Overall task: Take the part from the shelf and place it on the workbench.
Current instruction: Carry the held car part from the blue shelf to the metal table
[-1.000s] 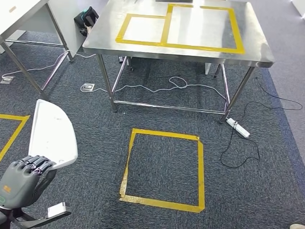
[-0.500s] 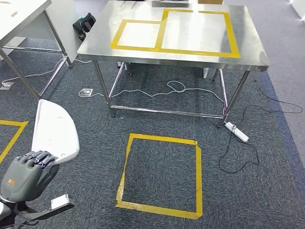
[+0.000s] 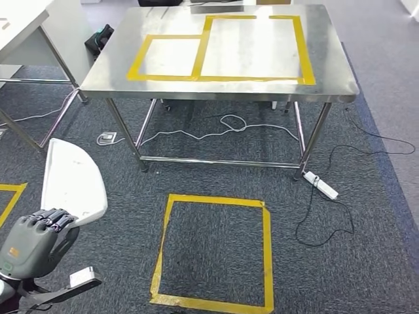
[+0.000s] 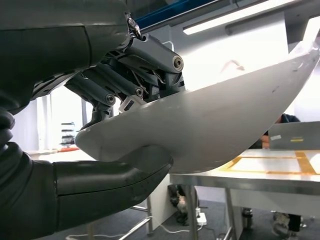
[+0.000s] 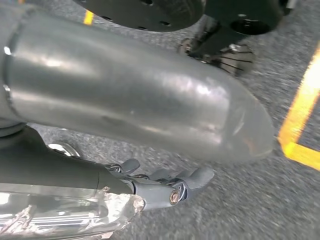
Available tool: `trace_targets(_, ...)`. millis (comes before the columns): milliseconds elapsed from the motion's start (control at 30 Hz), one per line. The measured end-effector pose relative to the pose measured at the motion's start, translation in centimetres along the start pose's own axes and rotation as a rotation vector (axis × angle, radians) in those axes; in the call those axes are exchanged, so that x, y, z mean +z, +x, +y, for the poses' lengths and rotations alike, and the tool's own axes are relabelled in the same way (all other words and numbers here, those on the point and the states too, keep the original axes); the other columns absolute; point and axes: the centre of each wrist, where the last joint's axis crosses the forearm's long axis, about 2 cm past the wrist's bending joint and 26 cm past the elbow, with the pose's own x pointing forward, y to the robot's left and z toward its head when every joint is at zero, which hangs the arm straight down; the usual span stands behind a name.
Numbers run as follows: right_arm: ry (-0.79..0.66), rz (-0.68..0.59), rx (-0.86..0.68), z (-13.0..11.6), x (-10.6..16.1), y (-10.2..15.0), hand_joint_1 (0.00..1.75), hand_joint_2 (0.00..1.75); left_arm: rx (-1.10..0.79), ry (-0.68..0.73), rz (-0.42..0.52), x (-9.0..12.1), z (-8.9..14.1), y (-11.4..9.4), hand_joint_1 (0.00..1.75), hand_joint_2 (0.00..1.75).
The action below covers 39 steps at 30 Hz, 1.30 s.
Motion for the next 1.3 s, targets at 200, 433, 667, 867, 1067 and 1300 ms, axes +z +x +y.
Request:
trace_targets(200,-0.001,-0.003,0.001,-0.1,-0.1,0.1,0.00,0.00,-0.002,-0.006,0.008,0.2,0.0,0.0,1.50,1.75)
trace_targets(433,-0.003,-0.010,0.005,-0.3,-0.2,0.2,0.00,0.00,-0.002,-0.003,0.022,0.2,0.0,0.0,1.50,1.75)
trace_targets(667,0.001,0.005,0.008,-0.3,0.0,-0.3,0.00,0.00,0.002,-0.009,0.029,0.4,-0.1,0.0,1.50,1.75)
trace_targets(867,-0.005,-0.007,0.009,-0.5,-0.3,0.3,0.00,0.00,0.002,-0.010,0.034,0.5,0.0,-0.2,1.50,1.75)
trace_targets(1067,-0.003,0.004,0.014,-0.3,-0.1,0.0,0.00,0.00,0.008,-0.017,0.051,1.1,0.0,-0.3,1.50,1.75)
trace_targets(1300,-0.007,-0.001,0.021,-0.2,-0.1,0.2,0.00,0.00,0.006,-0.017,0.071,1.7,0.1,-0.5,1.50,1.75)
